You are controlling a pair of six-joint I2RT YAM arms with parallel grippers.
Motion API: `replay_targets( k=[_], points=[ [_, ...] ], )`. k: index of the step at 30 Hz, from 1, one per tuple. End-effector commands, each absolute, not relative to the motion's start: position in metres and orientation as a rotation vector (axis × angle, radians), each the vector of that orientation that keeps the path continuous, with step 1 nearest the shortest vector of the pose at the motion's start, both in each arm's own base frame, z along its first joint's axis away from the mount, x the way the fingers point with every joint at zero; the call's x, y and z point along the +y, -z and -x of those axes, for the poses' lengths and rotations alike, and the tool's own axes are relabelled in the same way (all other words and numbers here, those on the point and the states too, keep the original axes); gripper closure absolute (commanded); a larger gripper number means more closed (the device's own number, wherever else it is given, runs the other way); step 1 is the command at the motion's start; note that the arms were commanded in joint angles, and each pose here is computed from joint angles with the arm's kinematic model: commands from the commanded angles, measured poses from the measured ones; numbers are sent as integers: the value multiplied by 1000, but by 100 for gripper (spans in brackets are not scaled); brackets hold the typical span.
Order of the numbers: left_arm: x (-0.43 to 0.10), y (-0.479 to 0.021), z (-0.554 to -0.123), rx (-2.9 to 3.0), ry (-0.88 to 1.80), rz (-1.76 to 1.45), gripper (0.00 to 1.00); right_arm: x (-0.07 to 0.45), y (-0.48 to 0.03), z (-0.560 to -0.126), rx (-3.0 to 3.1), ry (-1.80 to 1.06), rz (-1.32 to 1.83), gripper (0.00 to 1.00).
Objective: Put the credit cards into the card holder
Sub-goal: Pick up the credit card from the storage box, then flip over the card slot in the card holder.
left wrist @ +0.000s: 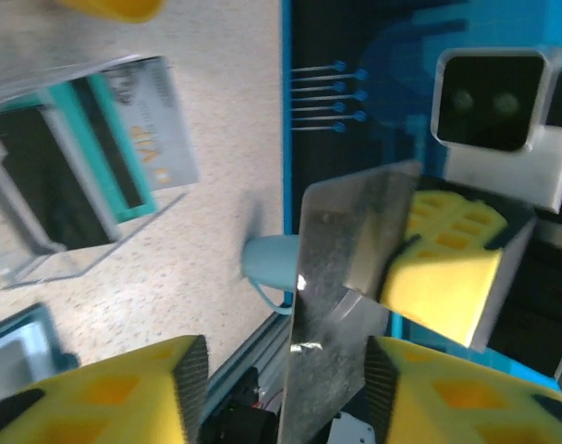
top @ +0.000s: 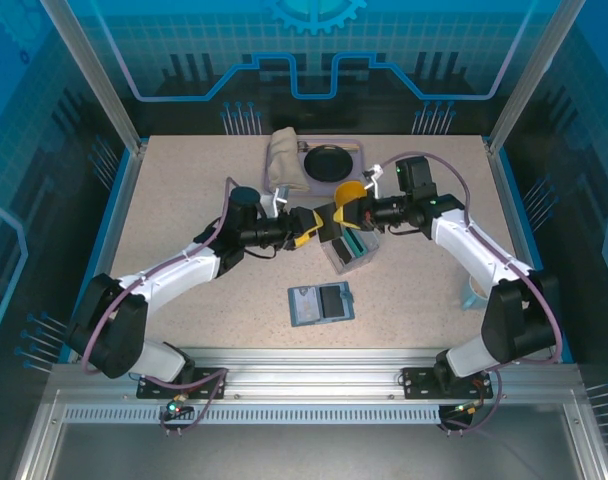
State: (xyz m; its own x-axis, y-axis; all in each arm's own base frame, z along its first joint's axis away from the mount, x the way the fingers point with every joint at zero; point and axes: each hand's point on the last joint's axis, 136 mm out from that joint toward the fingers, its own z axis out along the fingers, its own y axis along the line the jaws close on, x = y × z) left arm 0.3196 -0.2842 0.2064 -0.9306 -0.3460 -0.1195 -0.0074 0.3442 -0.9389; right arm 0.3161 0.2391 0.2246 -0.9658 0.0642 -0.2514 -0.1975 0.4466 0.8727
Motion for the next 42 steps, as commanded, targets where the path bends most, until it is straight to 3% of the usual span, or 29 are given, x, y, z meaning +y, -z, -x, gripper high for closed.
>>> replay_targets(
  k=[1,6,18,42],
  points=[
    [-258,-163,-302,2496,1369,445,42,224,-195,-299,2573,-1300,92,100],
    [-226,-110,-271,2672,1125,596,36,211,-146,-269,2753,-877,121,100],
    [-221,-68,-229,2869,828,539,34,219,-75,-225,2877,-417,206,100],
    [-230,-30,-215,2957,771,550,51,195,-64,-217,2902,-496,99,100]
  ],
)
